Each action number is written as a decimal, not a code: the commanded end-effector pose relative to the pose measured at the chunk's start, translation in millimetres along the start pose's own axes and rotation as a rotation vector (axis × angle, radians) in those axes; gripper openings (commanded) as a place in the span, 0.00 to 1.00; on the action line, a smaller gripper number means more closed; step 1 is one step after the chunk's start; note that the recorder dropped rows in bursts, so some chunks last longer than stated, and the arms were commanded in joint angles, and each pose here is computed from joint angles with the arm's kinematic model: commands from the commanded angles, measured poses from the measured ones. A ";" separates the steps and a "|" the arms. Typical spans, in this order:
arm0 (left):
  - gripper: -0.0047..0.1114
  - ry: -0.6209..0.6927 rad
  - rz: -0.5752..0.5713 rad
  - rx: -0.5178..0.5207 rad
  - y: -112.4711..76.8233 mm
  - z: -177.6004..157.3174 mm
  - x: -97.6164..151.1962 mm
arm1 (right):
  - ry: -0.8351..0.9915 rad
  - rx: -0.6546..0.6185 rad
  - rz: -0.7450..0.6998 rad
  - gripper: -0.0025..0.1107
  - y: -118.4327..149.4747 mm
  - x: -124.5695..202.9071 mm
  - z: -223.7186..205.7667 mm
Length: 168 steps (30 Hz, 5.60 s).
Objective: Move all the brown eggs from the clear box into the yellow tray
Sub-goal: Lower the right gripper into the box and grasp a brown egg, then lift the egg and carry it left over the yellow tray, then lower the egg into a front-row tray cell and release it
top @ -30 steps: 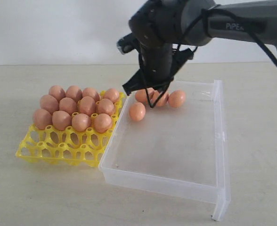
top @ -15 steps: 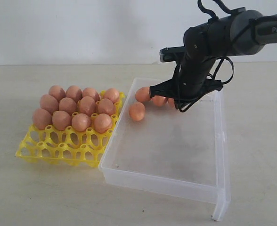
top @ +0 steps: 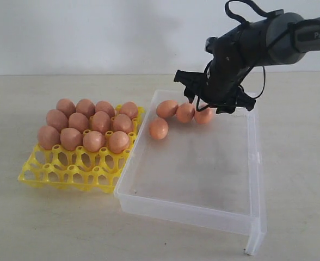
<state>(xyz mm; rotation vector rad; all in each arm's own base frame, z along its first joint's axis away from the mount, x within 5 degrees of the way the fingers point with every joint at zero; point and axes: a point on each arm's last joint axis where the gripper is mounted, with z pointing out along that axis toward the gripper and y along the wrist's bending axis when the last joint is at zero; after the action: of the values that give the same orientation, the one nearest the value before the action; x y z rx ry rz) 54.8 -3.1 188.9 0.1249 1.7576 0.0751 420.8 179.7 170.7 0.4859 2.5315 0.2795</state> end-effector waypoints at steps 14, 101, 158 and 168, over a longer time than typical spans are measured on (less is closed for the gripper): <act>0.00 -0.001 -0.012 0.004 -0.3 0.1 0.7 | 0.003 0.003 0.202 0.58 -3.4 5.7 18.9; 0.00 -0.001 -0.012 0.004 -0.3 0.1 0.7 | -0.266 -1.323 -0.779 0.02 116.4 143.8 -51.2; 0.00 -0.001 -0.012 0.004 -0.3 0.1 0.7 | -0.146 -0.967 -1.027 0.55 174.2 202.1 19.2; 0.00 -0.001 -0.012 0.004 -0.3 0.1 0.7 | -0.175 -0.991 -1.029 0.55 179.0 195.3 6.1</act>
<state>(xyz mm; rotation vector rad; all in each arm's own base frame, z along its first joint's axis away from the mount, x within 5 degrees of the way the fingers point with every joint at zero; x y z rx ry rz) 54.8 -3.1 188.9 0.1249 1.7576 0.0751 320.0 422.4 114.4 -1.0691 1.8378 0.9279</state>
